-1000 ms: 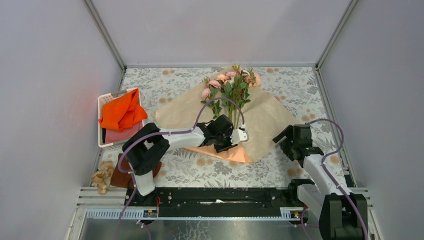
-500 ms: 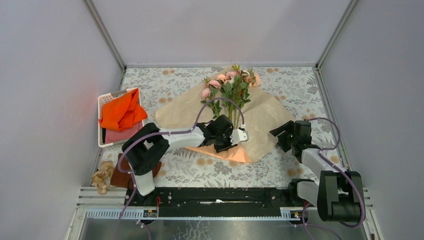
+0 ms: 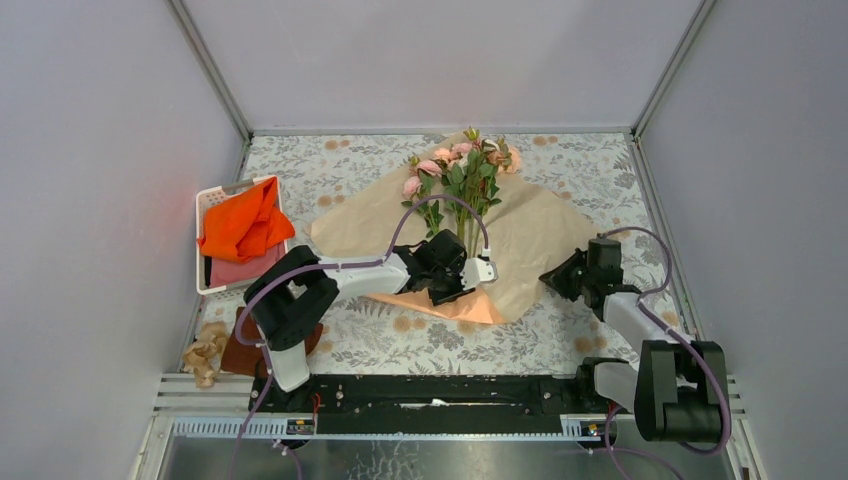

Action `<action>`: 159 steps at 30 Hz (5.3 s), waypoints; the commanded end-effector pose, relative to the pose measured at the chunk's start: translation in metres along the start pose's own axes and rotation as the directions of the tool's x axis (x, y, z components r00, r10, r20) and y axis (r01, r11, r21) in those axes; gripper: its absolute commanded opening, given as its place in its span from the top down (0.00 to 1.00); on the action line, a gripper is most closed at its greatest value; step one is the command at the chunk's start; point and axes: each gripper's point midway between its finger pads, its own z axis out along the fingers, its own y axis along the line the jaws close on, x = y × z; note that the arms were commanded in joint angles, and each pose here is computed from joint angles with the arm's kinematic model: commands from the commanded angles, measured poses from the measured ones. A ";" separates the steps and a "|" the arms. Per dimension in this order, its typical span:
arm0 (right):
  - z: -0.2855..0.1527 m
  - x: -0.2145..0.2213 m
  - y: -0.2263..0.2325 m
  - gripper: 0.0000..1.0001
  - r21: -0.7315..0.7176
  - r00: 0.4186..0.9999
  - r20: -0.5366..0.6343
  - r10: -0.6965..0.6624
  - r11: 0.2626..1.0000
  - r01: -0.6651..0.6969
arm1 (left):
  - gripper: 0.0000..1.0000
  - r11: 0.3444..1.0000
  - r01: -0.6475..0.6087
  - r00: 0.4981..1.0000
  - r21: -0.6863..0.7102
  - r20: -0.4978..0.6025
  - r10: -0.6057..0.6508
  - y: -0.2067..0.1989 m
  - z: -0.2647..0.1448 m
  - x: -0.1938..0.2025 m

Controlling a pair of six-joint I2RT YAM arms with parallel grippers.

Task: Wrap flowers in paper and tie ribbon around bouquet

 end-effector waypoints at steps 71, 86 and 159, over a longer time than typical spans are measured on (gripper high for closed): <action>0.099 0.165 0.175 1.00 -0.355 0.771 -0.175 -0.612 0.770 0.530 | 0.12 0.561 0.828 0.462 0.009 0.554 -0.692 0.220 -0.103 0.000; 0.024 0.168 0.165 0.35 -0.525 0.454 -0.128 -0.882 0.449 0.723 | 1.00 0.535 0.842 0.504 -0.066 0.449 -0.738 0.229 -0.115 0.052; -0.113 0.265 0.134 0.47 -0.558 -0.033 0.094 -0.995 -0.080 0.826 | 1.00 0.463 0.883 0.463 -0.074 0.293 -0.836 0.202 -0.085 0.126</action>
